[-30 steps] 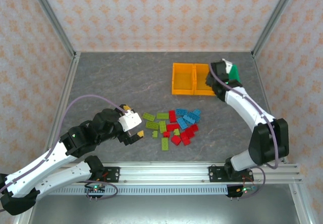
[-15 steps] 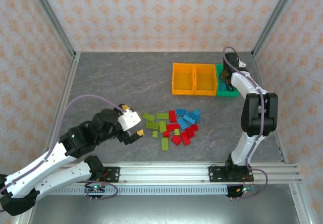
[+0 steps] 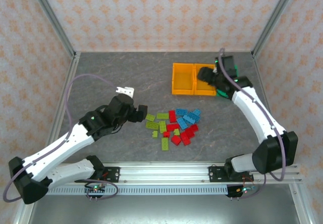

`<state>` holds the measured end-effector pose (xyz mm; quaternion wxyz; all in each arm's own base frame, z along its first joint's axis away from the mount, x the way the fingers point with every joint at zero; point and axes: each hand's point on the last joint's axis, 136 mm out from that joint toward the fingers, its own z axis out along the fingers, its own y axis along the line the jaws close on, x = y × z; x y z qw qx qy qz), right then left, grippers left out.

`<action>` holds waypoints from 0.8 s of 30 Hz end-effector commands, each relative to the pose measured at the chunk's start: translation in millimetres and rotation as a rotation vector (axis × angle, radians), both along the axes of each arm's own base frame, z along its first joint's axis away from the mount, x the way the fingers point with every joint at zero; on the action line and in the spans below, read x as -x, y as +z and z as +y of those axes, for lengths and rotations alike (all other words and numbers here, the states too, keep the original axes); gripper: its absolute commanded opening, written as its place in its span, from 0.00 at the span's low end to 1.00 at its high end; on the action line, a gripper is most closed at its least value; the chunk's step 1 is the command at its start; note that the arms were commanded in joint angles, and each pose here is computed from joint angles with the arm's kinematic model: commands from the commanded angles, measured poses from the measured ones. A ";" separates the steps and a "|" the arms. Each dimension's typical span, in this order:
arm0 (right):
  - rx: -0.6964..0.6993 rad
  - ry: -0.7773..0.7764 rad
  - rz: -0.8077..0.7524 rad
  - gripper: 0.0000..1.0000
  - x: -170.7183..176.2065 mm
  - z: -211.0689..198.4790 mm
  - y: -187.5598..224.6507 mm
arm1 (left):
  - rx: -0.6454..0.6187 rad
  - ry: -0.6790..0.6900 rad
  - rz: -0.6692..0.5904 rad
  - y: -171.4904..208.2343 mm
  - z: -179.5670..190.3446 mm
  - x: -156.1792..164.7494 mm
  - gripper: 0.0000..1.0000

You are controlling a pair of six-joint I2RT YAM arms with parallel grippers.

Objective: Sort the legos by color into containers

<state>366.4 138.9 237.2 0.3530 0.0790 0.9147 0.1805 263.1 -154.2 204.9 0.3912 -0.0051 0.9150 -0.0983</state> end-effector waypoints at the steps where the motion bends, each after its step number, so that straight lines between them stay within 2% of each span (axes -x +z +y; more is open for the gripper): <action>1: 0.052 0.211 0.133 0.72 53.3 41.2 -31.2 | 0.244 0.365 0.133 -26.5 2.8 -7.8 0.89; 5: 0.085 0.285 0.178 0.76 75.7 64.8 -46.4 | 0.283 0.512 0.314 -66.6 -16.3 -13.7 0.85; 12: 0.130 0.218 0.190 0.84 75.8 53.9 -55.3 | 0.254 0.723 0.496 -122.9 -27.6 -25.2 0.83; 15: 0.136 0.212 0.185 0.87 75.6 52.1 -54.8 | 0.259 0.747 0.548 -142.5 -35.8 -31.4 0.83; 21: 0.145 0.208 0.192 0.89 76.4 50.3 -57.8 | 0.207 0.778 0.575 -164.7 -36.6 -35.8 0.85; 24: 0.146 0.209 0.200 0.89 77.0 50.4 -60.5 | 0.187 0.764 0.596 -177.7 -37.2 -38.5 0.82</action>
